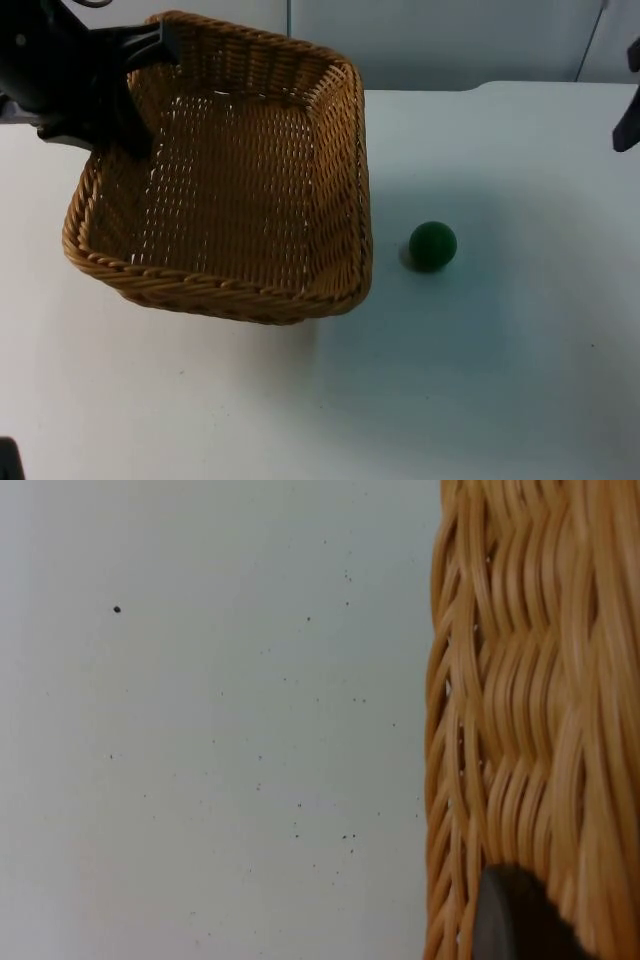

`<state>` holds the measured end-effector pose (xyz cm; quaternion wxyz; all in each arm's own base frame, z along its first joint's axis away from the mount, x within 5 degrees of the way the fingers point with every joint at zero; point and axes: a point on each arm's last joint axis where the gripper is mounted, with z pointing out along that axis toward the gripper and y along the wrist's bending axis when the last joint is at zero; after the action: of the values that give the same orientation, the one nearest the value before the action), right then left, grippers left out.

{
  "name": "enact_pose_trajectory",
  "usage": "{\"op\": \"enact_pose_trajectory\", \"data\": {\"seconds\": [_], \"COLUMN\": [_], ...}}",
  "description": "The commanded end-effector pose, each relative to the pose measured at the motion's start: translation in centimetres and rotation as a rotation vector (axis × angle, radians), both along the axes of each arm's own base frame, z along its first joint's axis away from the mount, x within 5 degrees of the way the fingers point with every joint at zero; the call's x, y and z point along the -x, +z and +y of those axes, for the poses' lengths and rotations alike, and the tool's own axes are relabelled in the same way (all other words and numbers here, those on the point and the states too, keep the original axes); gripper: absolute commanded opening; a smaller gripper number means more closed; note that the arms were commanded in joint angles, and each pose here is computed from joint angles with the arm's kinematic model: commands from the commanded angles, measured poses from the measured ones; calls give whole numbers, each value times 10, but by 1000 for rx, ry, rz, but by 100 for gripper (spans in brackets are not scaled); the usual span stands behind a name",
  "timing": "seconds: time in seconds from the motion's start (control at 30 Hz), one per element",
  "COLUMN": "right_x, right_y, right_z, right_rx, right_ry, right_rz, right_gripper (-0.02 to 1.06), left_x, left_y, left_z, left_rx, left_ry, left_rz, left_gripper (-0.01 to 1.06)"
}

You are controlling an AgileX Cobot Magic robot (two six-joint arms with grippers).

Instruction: Pick up the basket with the left hand and place the ball into the basket with the right hand.

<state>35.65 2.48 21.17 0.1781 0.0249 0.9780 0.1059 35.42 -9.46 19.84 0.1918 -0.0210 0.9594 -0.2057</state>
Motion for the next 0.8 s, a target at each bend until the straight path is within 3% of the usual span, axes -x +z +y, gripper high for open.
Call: {"op": "enact_pose_trajectory", "data": {"seconds": [0.0, 0.23, 0.5, 0.77], "right_x": [-5, -11, -26, -24], "right_y": [-2, -12, -24, -42], "right_z": [12, 66, 104, 129], "right_rx": [-27, -25, -14, 85], "right_ry": [23, 146, 141, 176], "right_rz": [-31, -54, -19, 20], "right_gripper": [70, 70, 67, 67], "left_x": [-1, -2, -2, -2], "left_y": [4, 5, 4, 4], "left_z": [0, 1, 1, 1], "left_rx": [16, 15, 12, 11], "left_ry": [22, 26, 24, 26], "left_rz": [-21, -29, -30, -33], "left_gripper": [0, 0, 0, 0]}}
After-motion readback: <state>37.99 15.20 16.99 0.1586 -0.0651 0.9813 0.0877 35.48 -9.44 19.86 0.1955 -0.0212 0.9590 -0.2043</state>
